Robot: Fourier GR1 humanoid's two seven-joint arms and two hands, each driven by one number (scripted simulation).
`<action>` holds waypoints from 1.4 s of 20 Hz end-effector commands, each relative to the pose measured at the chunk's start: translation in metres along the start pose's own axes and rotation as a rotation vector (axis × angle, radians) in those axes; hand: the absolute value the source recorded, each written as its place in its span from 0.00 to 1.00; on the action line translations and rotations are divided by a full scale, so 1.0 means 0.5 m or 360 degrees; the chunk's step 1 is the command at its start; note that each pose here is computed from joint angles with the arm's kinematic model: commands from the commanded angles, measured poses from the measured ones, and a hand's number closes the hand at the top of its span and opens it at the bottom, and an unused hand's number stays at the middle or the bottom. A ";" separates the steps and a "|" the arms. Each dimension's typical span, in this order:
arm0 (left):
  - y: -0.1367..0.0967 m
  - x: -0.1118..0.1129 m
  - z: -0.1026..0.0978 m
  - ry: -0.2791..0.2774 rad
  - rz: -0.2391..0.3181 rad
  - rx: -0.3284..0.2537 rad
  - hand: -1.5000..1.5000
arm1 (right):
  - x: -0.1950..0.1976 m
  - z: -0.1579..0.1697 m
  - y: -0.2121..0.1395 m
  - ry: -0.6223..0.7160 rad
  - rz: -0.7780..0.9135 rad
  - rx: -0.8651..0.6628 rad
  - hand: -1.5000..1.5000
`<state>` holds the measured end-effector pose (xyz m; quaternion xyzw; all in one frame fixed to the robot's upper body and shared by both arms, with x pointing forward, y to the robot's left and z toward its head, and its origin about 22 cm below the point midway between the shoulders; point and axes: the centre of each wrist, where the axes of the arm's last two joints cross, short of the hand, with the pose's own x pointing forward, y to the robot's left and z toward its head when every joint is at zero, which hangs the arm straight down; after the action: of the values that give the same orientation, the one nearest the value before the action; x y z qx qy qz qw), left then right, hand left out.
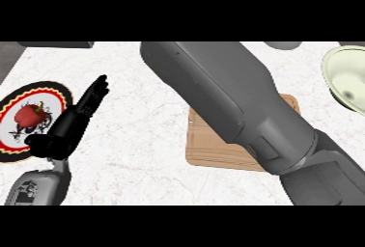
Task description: Pick the croissant from the cutting board and place it in the basket
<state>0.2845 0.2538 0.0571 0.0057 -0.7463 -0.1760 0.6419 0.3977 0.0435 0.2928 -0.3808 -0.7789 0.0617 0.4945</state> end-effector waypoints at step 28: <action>0.013 0.008 -0.007 -0.0004 -0.0018 -0.0016 0.50 | -0.149 -0.119 -0.041 -0.0155 -0.0334 -0.0353 0.00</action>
<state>0.2879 0.2543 0.0630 0.0056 -0.7498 -0.1803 0.6365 0.4540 -0.0366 0.2667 -0.3779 -0.8255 -0.0286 0.4182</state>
